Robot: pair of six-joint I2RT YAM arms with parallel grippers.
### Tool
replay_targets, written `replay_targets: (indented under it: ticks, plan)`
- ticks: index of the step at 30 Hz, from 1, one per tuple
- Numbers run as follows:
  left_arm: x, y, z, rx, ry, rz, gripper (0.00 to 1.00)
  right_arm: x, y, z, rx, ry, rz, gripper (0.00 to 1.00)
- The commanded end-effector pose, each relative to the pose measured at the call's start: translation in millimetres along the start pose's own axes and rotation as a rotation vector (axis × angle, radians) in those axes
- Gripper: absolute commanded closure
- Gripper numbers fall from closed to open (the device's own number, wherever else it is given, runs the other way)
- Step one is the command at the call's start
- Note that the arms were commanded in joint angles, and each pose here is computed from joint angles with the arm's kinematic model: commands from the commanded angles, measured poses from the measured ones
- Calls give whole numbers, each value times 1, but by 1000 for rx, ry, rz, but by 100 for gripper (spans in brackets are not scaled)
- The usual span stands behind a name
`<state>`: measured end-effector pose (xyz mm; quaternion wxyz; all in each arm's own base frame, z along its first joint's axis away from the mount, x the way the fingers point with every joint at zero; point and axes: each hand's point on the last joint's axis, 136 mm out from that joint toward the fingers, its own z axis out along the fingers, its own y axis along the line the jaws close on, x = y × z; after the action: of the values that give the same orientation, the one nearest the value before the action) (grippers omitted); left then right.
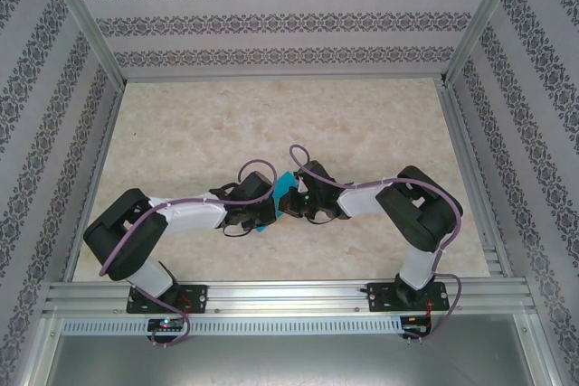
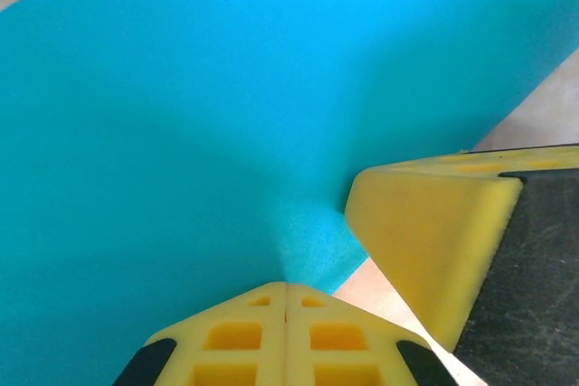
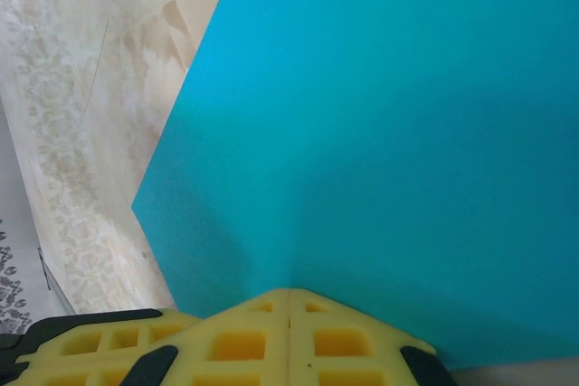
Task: Fold a paper plane with a square sheet of paper (pick it up from the middle)
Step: First fold in half a square sheet of paper at the center of the table.
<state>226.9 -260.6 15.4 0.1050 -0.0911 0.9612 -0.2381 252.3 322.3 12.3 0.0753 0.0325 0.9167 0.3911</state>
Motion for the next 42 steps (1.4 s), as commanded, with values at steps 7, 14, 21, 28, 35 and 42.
replay_targets:
  ticks: [7,14,21,28,35,42]
  plan:
    - [31,52,1,-172,73,-40,100,-10,-59,-7,161,-4,48,100]
    - [33,55,1,-184,82,-38,100,-42,-82,-24,205,-67,83,100]
    - [33,56,0,-183,80,-36,100,-76,-109,-40,245,-127,127,100]
    - [31,51,-2,-170,74,-25,100,-101,-87,-72,226,-181,85,100]
    - [26,43,-3,-153,69,-6,100,-90,-27,-90,120,-187,-46,100]
    - [19,31,-4,-122,52,15,100,-45,-4,-46,31,-55,-65,100]
